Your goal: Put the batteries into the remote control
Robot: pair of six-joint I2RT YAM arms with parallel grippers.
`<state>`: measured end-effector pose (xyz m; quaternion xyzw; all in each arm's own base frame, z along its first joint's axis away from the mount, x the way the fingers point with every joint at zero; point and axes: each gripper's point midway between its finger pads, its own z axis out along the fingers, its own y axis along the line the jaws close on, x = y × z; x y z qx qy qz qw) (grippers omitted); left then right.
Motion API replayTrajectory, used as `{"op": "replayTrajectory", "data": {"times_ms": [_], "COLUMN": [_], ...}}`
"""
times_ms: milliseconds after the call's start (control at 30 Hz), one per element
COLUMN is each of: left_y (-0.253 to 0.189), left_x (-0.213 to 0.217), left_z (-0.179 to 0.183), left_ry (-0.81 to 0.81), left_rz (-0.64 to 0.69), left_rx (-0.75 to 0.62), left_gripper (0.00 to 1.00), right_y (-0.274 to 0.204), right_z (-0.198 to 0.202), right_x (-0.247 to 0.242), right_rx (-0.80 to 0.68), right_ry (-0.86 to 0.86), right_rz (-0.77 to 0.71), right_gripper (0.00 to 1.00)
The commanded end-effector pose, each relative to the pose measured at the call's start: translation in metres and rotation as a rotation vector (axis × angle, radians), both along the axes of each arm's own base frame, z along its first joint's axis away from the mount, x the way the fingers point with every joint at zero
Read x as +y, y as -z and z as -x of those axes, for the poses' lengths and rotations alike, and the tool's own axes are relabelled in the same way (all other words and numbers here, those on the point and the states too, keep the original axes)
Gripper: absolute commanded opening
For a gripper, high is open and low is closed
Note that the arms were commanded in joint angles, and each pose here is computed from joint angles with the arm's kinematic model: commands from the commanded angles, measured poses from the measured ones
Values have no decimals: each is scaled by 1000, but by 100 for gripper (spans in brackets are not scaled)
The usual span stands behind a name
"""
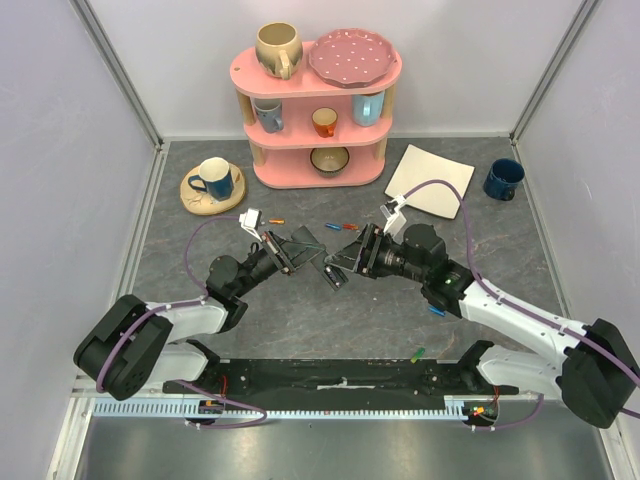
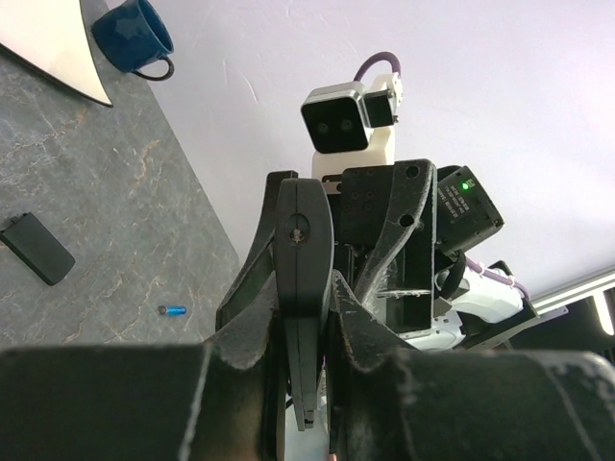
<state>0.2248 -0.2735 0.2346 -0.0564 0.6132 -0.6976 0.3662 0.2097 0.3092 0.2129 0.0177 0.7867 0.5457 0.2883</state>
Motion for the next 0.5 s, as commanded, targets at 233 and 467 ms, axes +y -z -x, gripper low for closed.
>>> {"op": "replayTrajectory", "data": {"times_ms": [233,467], "left_y": [-87,-88], "left_x": [19,19], "left_z": [31,30], "left_ry": [-9,-10], "left_rz": [211,213], "left_rx": [-374,-372], "left_gripper": [2,2], "right_y": [11,16], "right_z": [2,3], "right_x": [0,-1], "right_rx": [26,29], "right_ry": [-14,-18], "right_rz": [5,19], "right_gripper": [71,70]}}
